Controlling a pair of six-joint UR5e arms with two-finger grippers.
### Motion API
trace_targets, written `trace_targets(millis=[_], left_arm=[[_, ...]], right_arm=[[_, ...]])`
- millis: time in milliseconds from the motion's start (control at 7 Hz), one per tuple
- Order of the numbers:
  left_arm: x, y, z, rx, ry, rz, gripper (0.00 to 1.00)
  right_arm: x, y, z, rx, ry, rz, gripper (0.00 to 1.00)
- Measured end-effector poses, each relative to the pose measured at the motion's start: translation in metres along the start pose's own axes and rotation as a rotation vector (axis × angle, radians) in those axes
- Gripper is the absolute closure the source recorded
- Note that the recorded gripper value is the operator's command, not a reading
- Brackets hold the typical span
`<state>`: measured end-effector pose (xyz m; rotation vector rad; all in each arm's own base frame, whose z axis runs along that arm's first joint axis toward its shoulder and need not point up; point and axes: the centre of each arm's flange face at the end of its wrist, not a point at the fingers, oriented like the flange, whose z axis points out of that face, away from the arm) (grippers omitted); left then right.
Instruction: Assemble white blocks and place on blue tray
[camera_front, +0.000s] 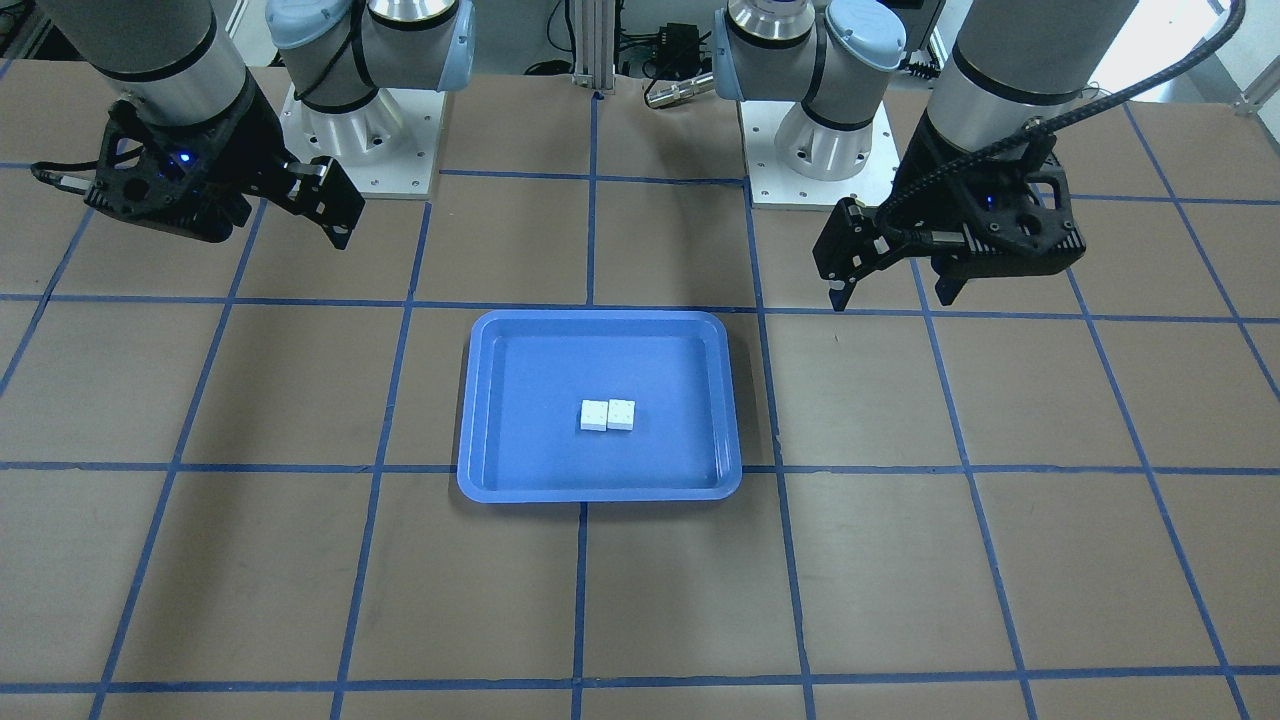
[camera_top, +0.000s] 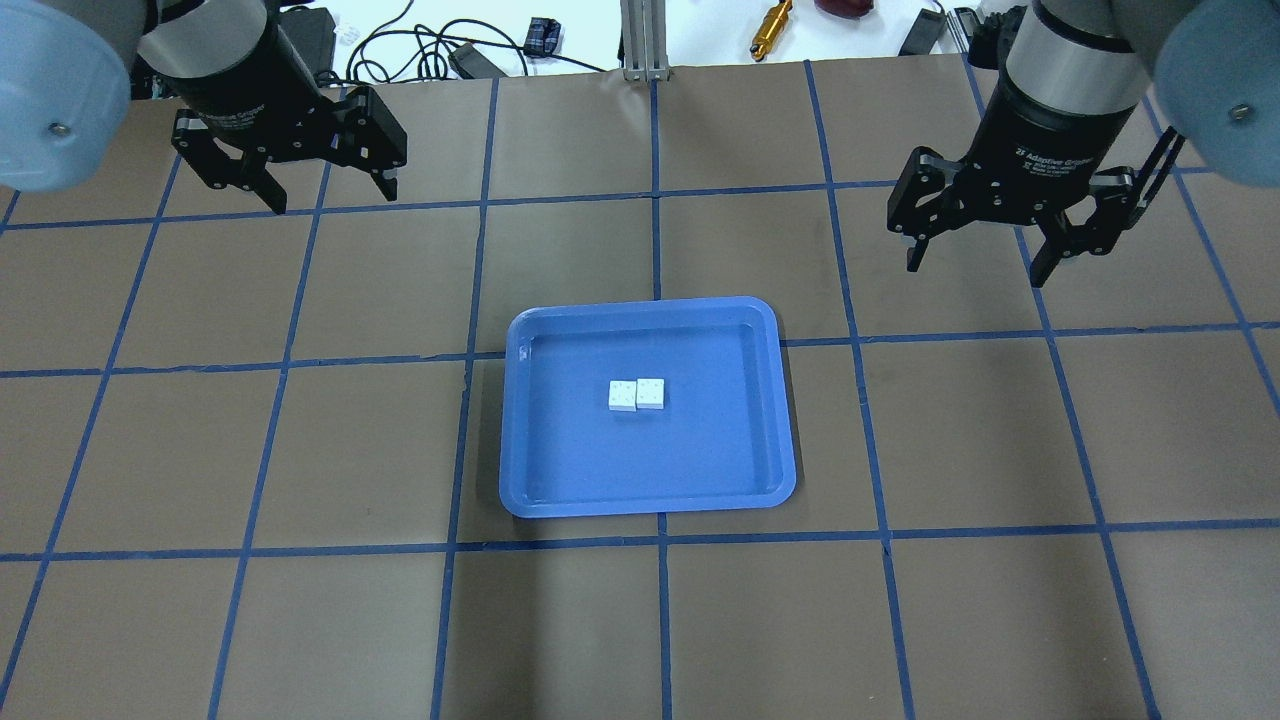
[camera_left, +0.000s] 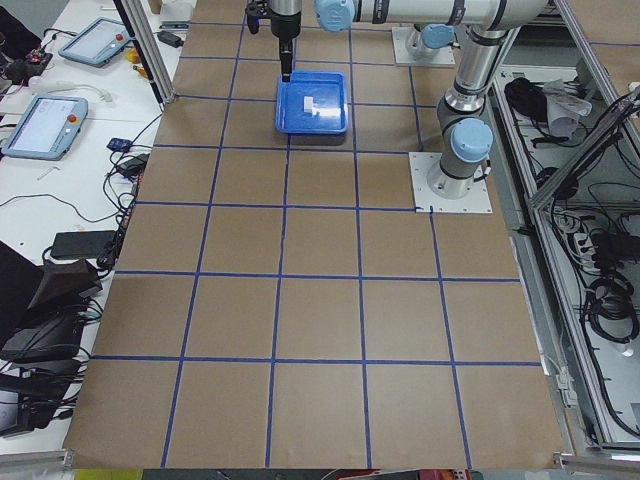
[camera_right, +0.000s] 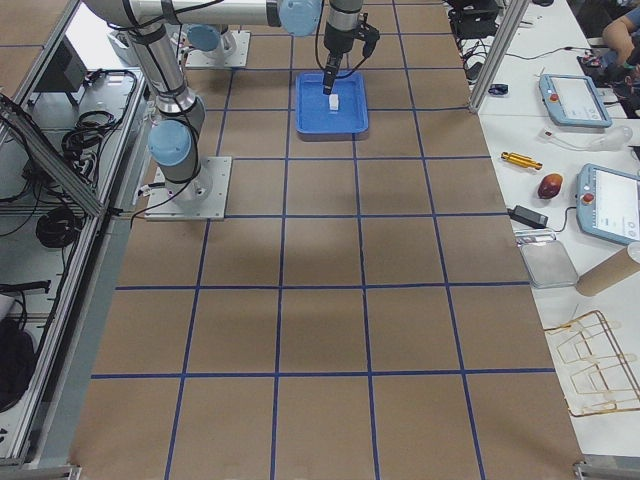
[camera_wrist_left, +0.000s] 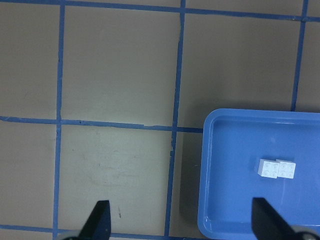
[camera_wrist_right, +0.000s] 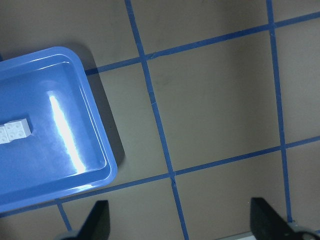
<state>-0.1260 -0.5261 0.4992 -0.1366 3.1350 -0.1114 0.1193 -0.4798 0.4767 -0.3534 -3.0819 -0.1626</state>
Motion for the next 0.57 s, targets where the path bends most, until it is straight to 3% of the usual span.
trace_targets(millis=[571], left_arm=[[0.0017,0.0028,-0.0032,0.004,0.001,0.045,0.0]], right_arm=[[-0.0059,0.0003,-0.0035,0.025,-0.029,-0.075,0.0]])
